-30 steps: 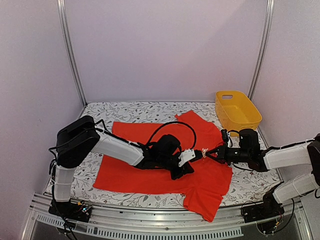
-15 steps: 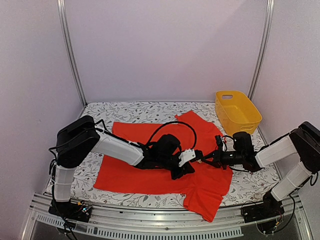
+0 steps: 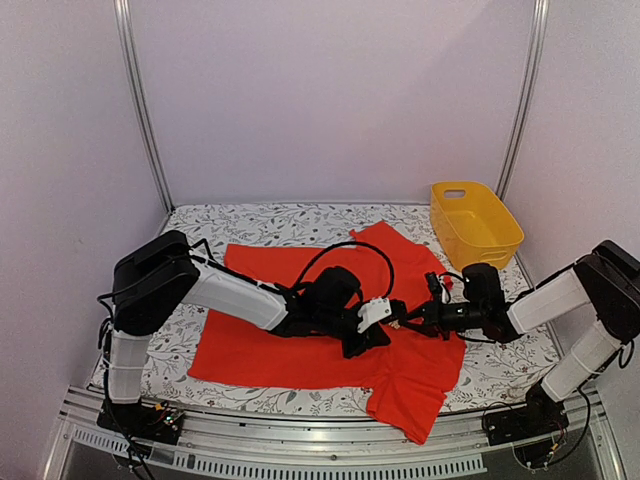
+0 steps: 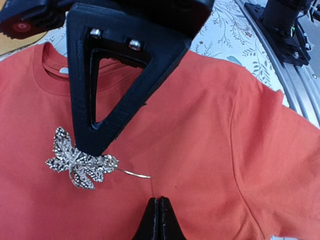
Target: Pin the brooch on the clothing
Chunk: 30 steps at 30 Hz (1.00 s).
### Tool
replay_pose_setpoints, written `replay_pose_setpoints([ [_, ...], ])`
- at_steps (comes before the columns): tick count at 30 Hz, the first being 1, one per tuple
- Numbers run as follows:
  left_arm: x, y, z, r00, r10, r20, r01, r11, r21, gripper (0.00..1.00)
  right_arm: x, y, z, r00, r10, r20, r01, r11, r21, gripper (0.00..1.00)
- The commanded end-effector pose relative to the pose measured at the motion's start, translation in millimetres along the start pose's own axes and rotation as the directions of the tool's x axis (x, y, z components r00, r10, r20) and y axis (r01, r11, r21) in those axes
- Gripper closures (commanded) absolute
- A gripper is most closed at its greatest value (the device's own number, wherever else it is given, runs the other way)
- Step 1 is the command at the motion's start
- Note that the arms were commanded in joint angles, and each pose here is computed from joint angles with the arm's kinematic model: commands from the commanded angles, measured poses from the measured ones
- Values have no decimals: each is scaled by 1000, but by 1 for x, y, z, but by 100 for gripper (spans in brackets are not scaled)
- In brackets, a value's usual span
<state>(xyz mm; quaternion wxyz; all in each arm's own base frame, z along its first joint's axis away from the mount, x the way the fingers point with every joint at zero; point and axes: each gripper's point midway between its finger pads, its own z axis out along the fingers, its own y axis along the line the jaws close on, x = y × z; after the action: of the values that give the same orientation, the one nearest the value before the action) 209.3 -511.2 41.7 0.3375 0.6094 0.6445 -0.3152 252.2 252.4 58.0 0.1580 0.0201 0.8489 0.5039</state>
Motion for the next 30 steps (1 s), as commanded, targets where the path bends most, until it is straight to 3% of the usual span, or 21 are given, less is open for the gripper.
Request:
replay_pose_setpoints([
  [1,-16,4,-2,999,21,46,-21,1000,2,100,-1,8,5,1000,-16,-9,16,1000,-24,100],
  [30,-14,5,-6,998,39,41,-39,999,-11,100,15,3,12,998,-3,-68,2,1000,-18,100],
])
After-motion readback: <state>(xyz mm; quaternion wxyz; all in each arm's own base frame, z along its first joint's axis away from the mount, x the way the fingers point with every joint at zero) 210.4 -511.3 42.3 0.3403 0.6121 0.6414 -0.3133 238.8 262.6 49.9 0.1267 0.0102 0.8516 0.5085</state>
